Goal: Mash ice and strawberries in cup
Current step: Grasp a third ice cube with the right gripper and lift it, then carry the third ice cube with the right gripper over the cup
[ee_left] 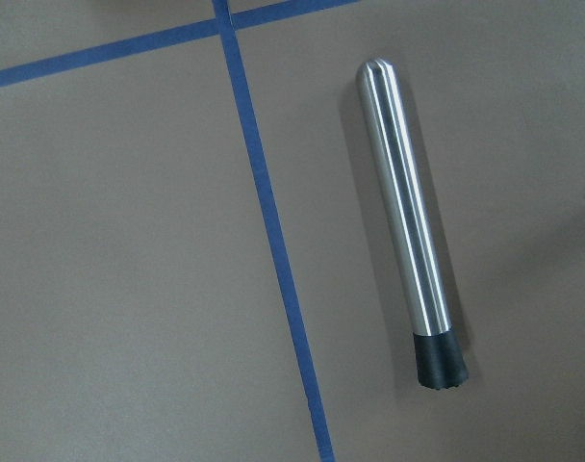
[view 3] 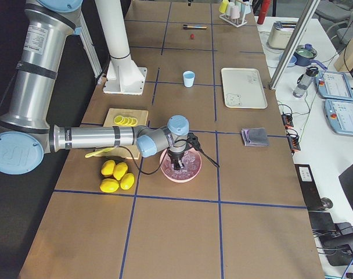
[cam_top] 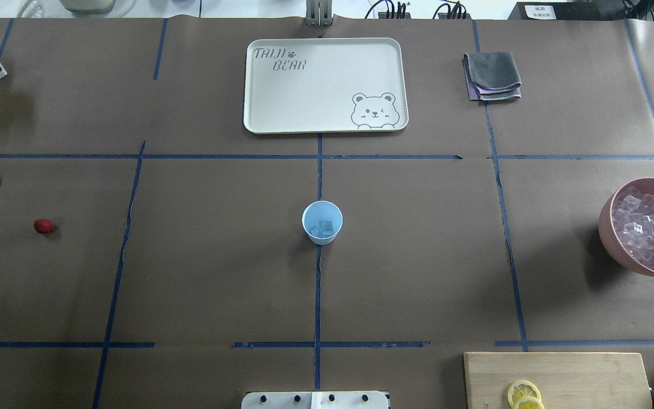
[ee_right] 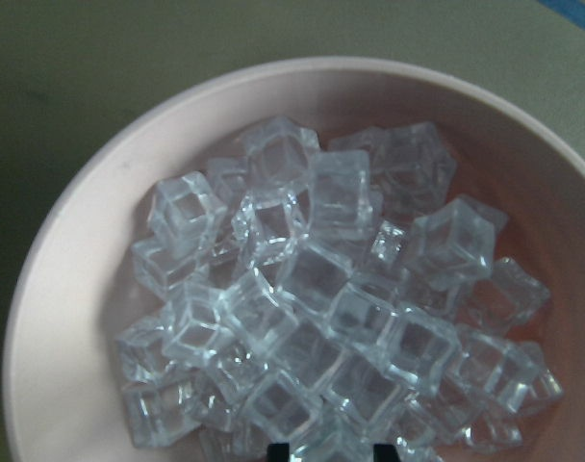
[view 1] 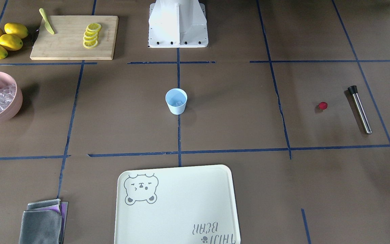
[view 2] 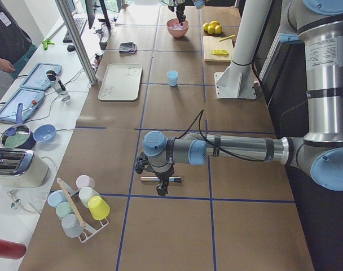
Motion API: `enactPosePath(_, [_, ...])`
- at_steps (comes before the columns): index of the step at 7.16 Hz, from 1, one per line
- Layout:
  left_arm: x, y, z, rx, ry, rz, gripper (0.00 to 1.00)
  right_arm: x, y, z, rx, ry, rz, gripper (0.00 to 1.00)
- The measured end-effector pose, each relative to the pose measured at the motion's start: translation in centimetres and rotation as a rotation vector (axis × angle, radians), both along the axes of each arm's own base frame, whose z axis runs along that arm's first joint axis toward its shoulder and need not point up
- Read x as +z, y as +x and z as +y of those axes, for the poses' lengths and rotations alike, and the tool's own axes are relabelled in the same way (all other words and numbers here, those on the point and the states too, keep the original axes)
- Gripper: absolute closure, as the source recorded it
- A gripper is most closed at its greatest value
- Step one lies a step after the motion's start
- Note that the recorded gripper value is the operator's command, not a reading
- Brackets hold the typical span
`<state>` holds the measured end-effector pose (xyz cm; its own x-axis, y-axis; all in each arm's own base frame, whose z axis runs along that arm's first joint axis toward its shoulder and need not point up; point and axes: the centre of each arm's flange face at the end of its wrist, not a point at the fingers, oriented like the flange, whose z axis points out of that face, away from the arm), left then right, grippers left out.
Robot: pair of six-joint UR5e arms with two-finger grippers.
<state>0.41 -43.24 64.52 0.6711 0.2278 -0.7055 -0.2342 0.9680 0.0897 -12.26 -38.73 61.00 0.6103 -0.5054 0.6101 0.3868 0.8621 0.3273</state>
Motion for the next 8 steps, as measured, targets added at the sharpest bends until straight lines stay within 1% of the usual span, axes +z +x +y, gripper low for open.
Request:
enactPosePath(1, [-0.1, 0.0, 0.0, 0.0, 0.001, 0.0, 0.0, -1.0, 0.3, -0.2, 0.008, 0.016, -0.008, 1.0])
enactPosePath(2, [-0.1, 0.0, 0.0, 0.0, 0.002, 0.0, 0.0, -2.6, 1.0, -0.8, 0.034, 0.03, -0.017, 1.0])
enactPosePath(3, [-0.3, 0.0, -0.1, 0.0, 0.004, 0.001, 0.0, -5.1, 1.6, -2.3, 0.065, 0.033, -0.02, 1.0])
enactPosePath(4, [-0.5, 0.0, -0.1, 0.0, 0.007, 0.001, 0.0, -8.5, 1.1, -5.1, 0.087, 0.028, -0.021, 1.0])
enactPosePath(5, [-0.6, 0.0, -0.1, 0.0, 0.008, 0.001, 0.0, -13.0, -0.1, -8.5, 0.109, 0.012, -0.022, 1.0])
enactPosePath(6, [-0.6, 0.0, -0.1, 0.0, 0.008, 0.001, 0.0, -18.2, -2.1, -11.5, 0.143, -0.023, -0.028, 1.0])
enactPosePath(7, [-0.6, 0.0, -0.1, 0.0, 0.009, 0.001, 0.0, -23.4, -5.3, -13.3, 0.177, -0.063, -0.039, 1.0])
enactPosePath(8, [-0.7, 0.0, -0.1, 0.0, 0.012, 0.002, 0.0, -28.2, -9.8, -13.6, 0.212, -0.098, -0.047, 1.0])
